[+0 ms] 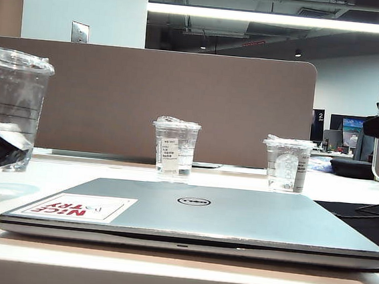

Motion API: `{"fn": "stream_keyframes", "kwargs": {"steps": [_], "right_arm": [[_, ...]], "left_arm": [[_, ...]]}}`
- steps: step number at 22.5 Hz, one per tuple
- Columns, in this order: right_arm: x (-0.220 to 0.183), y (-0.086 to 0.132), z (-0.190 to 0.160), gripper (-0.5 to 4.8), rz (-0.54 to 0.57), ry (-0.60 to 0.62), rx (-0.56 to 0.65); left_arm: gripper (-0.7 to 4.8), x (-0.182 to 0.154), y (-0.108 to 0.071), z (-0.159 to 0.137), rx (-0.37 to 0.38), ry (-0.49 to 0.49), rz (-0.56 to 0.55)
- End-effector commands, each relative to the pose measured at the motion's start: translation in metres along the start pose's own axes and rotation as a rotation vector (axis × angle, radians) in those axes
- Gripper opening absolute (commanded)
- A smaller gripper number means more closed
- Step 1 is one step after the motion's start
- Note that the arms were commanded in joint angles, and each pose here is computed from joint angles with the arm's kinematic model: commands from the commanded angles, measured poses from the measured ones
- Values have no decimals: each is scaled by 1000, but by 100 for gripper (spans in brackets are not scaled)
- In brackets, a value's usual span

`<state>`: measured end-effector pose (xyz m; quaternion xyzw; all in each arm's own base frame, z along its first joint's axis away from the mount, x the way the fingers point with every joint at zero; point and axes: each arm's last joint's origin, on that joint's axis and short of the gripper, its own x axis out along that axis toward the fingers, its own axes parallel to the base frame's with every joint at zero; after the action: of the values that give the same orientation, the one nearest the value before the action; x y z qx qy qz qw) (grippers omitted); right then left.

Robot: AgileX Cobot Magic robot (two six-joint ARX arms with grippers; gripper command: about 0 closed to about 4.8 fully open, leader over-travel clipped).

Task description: Pick up the coffee cup on the left and place it on the left side of the laptop.

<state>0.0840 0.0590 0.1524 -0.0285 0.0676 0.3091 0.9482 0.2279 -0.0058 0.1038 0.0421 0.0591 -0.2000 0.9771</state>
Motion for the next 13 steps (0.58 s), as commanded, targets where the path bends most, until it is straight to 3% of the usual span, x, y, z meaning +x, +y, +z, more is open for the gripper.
{"fn": "stream_keyframes", "kwargs": {"steps": [1, 9, 13], "right_arm": [[0, 0, 0, -4, -1, -13, -1], [0, 6, 0, -4, 55, -14, -8], [0, 9, 0, -4, 88, -14, -13]], "left_arm": [[273, -3, 0, 3, 18, -29, 27], [273, -2, 1, 1, 1, -16, 67], [273, -2, -1, -1, -41, -15, 8]]}}
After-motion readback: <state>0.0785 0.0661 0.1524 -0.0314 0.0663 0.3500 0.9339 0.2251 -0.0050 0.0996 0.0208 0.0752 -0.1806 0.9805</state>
